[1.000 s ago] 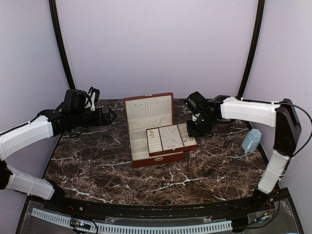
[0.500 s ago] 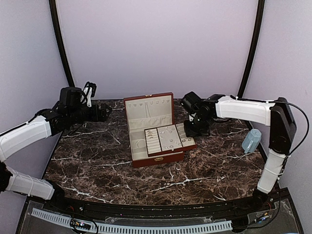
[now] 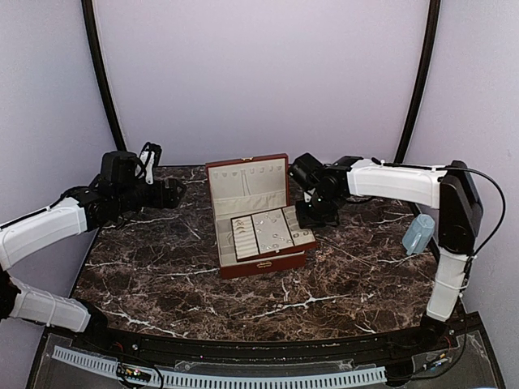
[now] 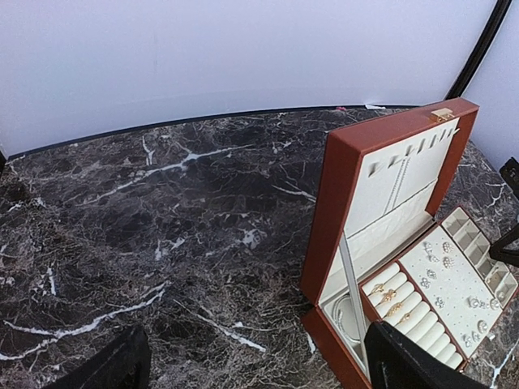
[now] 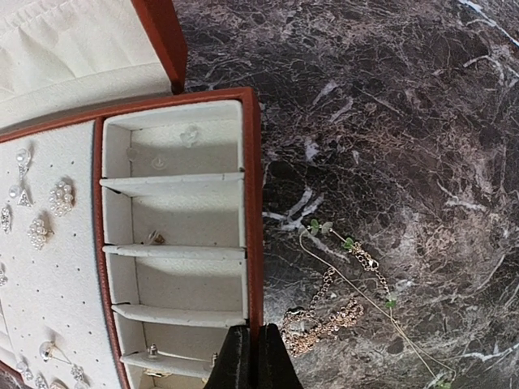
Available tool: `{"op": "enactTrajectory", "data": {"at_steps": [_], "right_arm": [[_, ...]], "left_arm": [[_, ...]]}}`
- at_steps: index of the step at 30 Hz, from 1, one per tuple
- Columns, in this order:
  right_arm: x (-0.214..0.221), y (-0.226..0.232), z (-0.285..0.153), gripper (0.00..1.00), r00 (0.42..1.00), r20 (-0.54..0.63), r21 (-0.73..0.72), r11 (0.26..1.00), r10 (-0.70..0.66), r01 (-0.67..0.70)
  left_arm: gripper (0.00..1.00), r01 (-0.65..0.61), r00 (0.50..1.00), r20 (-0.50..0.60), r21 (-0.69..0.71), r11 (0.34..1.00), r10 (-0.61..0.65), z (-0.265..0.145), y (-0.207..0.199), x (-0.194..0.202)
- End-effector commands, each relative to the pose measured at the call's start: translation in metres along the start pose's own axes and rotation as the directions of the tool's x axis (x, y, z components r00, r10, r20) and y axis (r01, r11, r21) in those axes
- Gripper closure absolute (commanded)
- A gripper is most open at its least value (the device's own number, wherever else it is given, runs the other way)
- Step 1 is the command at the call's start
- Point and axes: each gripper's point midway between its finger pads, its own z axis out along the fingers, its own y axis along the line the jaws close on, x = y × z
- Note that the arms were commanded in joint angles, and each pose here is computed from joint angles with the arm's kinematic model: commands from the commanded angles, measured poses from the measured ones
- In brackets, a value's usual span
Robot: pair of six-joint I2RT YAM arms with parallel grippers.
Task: Organize the mixed jewelry
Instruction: Place the compartment layer in the jewelry box.
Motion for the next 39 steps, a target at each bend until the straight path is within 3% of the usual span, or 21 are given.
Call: {"op": "enactTrajectory", "data": {"at_steps": [1,39], "right_arm": [[-0.011,0.02,-0.001,1.0,0.999,0.033,-0.047,0.998,0.043,-0.041],[-0.016,0.074,0.006,1.0,0.995,0.002,-0.197,0.975,0.101,-0.099]], "left_arm": [[0.05,-0.003,1.0,0.024,0.02,1.0,0.003,-0.003,-0.002,-0.003],[0.05,0.036,0.998,-0.045,0.09,0.995,-0.032,0.011,-0.014,0.014]]}}
